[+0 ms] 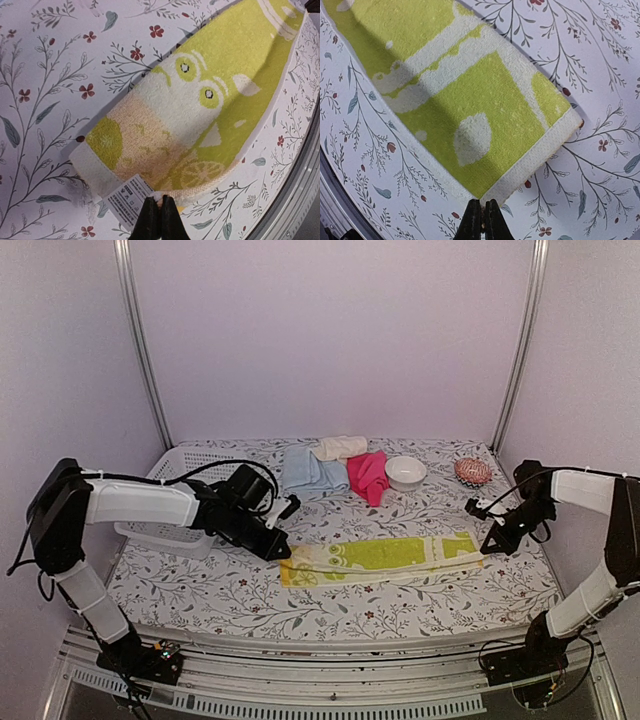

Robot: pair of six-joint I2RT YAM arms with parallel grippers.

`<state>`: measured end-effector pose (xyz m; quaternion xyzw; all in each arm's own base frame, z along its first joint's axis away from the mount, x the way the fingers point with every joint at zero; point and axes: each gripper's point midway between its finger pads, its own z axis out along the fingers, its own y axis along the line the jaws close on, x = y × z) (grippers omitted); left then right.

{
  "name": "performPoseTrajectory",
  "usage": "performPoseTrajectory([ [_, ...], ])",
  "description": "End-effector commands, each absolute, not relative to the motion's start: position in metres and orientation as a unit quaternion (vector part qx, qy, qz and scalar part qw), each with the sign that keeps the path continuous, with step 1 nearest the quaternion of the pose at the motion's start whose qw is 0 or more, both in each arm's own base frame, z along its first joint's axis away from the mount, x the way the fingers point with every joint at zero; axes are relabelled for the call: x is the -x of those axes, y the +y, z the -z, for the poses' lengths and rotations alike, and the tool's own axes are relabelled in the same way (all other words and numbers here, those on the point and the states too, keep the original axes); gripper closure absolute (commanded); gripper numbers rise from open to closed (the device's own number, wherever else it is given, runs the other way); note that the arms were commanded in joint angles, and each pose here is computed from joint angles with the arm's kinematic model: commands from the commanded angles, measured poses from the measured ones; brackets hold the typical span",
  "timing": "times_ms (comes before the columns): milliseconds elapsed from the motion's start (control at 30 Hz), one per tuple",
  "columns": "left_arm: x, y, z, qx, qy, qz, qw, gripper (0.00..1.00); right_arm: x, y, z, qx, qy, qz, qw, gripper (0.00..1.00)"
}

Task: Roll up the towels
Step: Fold the towel at the center of the board, then smooth out the towel at the center of the board.

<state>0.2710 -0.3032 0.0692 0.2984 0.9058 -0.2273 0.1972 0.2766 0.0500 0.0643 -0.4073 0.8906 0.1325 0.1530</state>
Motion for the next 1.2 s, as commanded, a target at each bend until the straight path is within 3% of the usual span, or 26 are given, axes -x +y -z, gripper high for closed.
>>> performPoseTrajectory([
  [0, -0.254, -0.3, -0.047, -0.32, 0.911, 0.206, 0.159, 1.0, -0.273, 0.049, -0.053, 0.426, 0.881, -0.13, 0.156, 0.97],
  [133, -0.246, -0.304, -0.04, -0.334, 0.909, 0.202, 0.149, 0.98, -0.273, 0.046, -0.045, 0.426, 0.883, -0.126, 0.149, 0.95],
  [300, -0.233, -0.299, -0.038, -0.352, 0.907, 0.194, 0.127, 0.74, -0.259, 0.053, -0.056, 0.452, 0.867, -0.142, 0.152, 0.72],
  [400, -0.233, -0.299, -0.057, -0.358, 0.9, 0.199, 0.148, 0.68, -0.252, 0.06, -0.076, 0.474, 0.851, -0.153, 0.169, 0.62],
  [533, -0.246, -0.302, -0.087, -0.358, 0.89, 0.202, 0.198, 0.65, -0.257, 0.068, -0.092, 0.477, 0.841, -0.171, 0.189, 0.6],
  [733, -0.269, -0.317, -0.094, -0.333, 0.891, 0.22, 0.213, 0.67, -0.299, 0.072, -0.092, 0.405, 0.87, -0.194, 0.206, 0.63],
  [1033, -0.312, -0.323, -0.061, -0.261, 0.928, 0.171, 0.203, 0.86, -0.338, 0.066, -0.054, 0.313, 0.917, -0.182, 0.165, 0.75],
  [1167, -0.315, -0.314, -0.043, -0.248, 0.938, 0.151, 0.19, 0.9, -0.343, 0.065, -0.037, 0.299, 0.926, -0.179, 0.145, 0.77],
])
